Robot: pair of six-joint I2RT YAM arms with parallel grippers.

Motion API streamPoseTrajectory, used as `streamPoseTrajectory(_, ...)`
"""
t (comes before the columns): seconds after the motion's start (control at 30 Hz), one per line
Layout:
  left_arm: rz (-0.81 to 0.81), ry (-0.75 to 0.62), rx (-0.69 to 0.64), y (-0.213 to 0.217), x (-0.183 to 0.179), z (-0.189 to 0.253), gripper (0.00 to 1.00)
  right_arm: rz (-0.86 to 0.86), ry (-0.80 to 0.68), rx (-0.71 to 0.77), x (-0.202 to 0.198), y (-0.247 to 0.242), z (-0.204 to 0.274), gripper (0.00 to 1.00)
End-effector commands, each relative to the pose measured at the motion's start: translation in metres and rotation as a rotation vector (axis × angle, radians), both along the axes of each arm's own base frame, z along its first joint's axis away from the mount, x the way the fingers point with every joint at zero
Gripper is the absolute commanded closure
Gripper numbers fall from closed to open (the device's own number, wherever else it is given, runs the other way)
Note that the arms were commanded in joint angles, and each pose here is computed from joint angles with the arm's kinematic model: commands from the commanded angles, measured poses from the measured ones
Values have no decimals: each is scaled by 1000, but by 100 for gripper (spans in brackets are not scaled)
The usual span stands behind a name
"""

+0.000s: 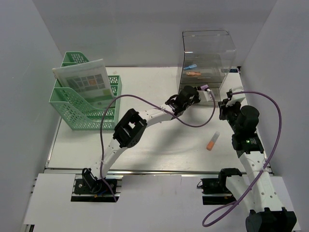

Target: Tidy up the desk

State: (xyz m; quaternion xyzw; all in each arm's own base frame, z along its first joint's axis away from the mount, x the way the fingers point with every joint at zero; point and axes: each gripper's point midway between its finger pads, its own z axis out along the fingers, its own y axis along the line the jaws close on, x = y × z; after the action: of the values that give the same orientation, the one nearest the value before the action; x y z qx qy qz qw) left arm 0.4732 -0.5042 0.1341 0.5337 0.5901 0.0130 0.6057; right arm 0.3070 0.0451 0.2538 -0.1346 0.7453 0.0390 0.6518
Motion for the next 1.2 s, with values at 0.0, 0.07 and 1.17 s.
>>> streamPoseTrajectory(0.0, 32, -114, -106, -8, 20, 48, 98, -26, -57, 13, 4, -4, 16, 98)
streamPoseTrajectory(0.07, 54, -115, -115, -8, 30, 48, 93, -28, -59, 11, 4, -4, 17, 98)
streamPoseTrajectory(1.17, 440, 415, -745, 174, -113, 163, 70, 127, 17, -61, 6, 14, -13, 39)
